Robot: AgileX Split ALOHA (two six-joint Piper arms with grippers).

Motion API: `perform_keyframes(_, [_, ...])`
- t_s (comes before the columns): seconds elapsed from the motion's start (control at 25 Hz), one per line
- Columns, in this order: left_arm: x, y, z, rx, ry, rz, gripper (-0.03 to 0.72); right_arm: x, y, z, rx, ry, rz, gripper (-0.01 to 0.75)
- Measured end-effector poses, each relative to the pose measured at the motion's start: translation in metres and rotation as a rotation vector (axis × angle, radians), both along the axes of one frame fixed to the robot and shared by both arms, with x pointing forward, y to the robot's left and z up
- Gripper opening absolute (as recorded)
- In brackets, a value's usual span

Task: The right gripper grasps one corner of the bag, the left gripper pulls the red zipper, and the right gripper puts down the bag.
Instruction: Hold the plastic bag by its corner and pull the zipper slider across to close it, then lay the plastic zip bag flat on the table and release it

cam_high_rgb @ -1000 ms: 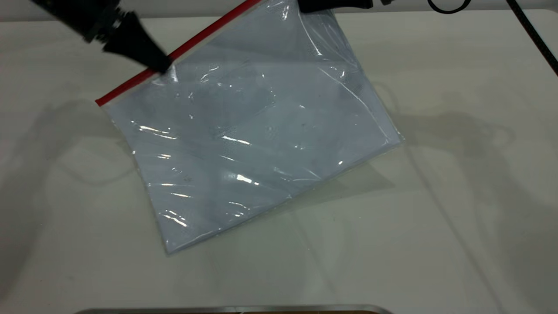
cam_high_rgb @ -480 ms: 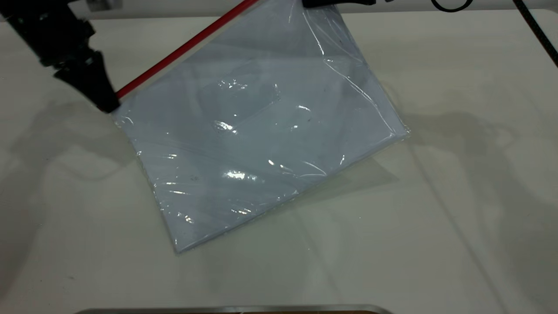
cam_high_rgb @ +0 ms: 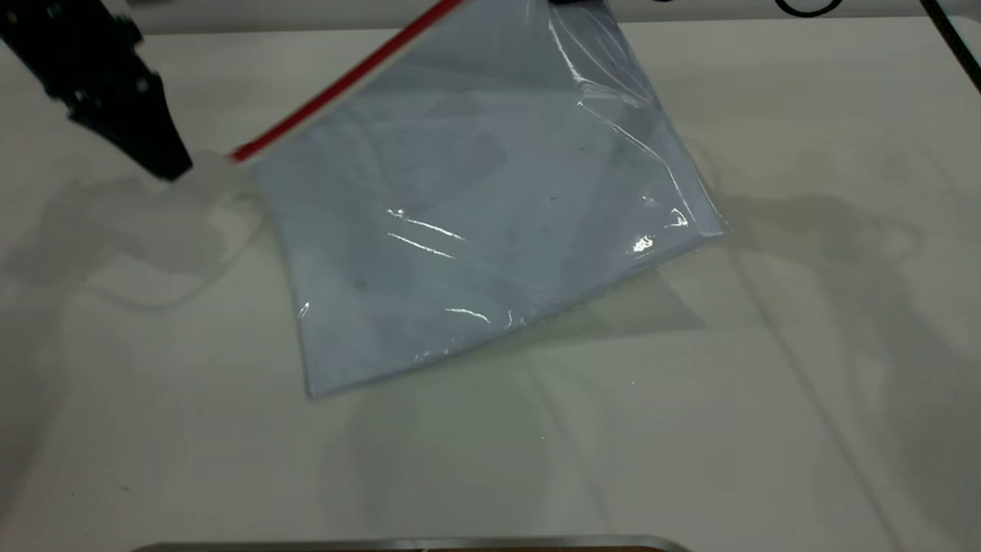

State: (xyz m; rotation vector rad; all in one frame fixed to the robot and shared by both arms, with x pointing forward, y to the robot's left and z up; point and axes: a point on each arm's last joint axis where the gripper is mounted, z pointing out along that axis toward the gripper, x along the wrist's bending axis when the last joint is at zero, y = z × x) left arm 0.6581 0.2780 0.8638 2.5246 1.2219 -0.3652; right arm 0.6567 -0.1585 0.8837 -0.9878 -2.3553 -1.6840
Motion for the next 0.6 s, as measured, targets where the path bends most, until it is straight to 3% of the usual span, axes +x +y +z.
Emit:
perform_keyframes(0.12, [0.002,-0.005,0.034,-0.054,-0.073,0.036,0.312,0.003,-0.003,-0.016,-0.045,0.026,-0.051,0.067])
perform_keyframes(0.24, [-0.001,-0.012,0.077,-0.147,-0.135,0.071,0.379,0.009,-0.011,-0.038,-0.156,0.060,-0.145,0.134])
perform_keyframes(0.52, [-0.036,-0.035,0.193,-0.453,-0.246,0.049,0.389,0.016,-0.053,-0.089,-0.559,0.167,-0.521,0.424])
perform_keyframes(0.6, [-0.048,-0.038,0.224,-0.505,-0.320,0.045,0.389,0.010,-0.063,-0.092,-0.600,0.219,-0.626,0.474])
